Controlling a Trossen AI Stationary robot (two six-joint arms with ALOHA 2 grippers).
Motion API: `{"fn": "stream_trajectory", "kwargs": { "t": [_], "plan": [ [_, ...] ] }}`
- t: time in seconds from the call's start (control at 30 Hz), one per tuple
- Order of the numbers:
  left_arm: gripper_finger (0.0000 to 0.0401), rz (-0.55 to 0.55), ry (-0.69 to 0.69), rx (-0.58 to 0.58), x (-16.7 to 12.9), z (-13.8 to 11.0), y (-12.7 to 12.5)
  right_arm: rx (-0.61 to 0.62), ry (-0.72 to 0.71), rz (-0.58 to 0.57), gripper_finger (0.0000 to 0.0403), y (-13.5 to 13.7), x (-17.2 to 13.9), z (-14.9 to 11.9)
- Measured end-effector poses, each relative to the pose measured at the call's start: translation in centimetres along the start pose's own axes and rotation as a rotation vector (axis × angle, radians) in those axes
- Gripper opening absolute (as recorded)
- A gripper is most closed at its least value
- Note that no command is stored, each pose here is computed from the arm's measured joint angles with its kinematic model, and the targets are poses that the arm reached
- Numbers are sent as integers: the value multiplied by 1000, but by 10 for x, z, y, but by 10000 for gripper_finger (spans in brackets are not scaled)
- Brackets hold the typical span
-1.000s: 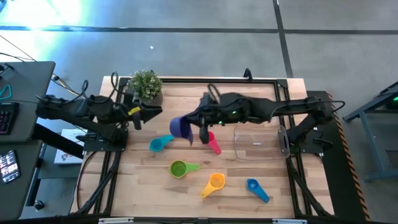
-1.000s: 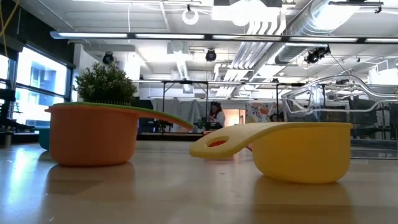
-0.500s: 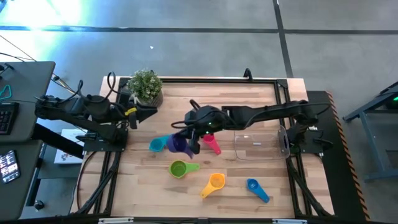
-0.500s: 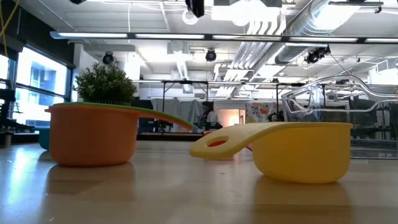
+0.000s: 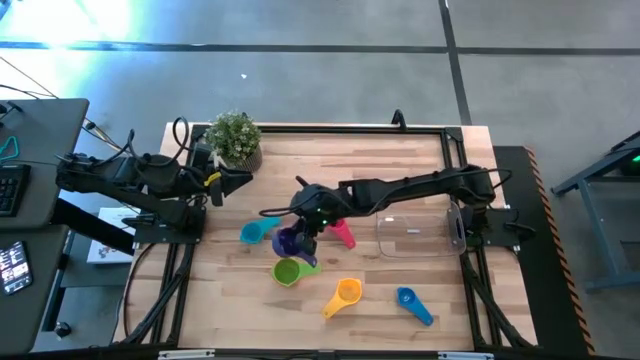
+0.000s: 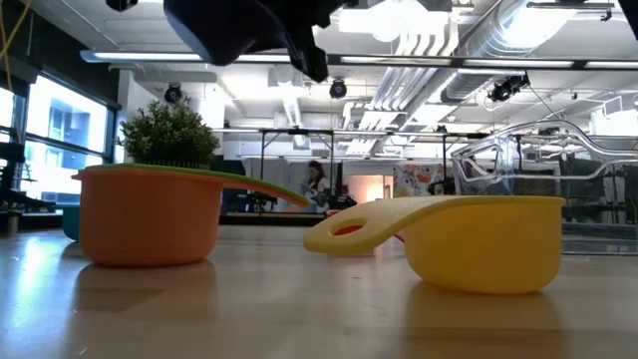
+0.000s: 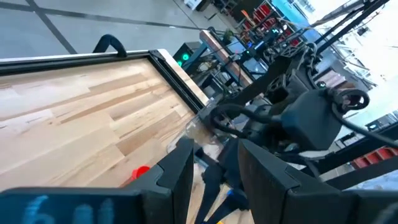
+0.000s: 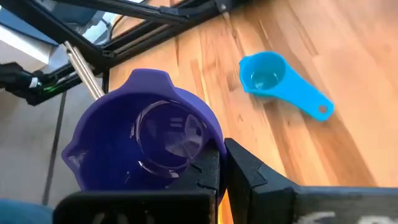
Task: Nest measuring cups in basket
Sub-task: Stack the purple measuring cup on top of the green measuring cup
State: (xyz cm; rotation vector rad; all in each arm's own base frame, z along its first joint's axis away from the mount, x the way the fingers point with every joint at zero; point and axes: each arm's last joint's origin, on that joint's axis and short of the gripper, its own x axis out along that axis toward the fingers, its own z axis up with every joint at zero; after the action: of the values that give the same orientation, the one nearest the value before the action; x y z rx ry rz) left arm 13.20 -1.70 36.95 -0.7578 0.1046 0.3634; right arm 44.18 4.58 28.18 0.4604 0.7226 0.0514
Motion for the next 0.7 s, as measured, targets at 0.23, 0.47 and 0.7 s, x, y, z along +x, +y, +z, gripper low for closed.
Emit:
{"fn": "stream_trajectory", "kwargs": {
  "t": [0.23, 0.47, 0.7],
  "plan": [
    [115, 11, 7, 7, 4, -2, -1, 66, 70, -6, 1, 3, 25, -17],
    [115, 29, 21, 21, 10, -6, -2, 123, 100, -15, 1, 6, 42, -29],
    [115, 36, 28, 27, 12, -7, -2, 101, 137, -19, 1, 4, 52, -37]
  ]
}}
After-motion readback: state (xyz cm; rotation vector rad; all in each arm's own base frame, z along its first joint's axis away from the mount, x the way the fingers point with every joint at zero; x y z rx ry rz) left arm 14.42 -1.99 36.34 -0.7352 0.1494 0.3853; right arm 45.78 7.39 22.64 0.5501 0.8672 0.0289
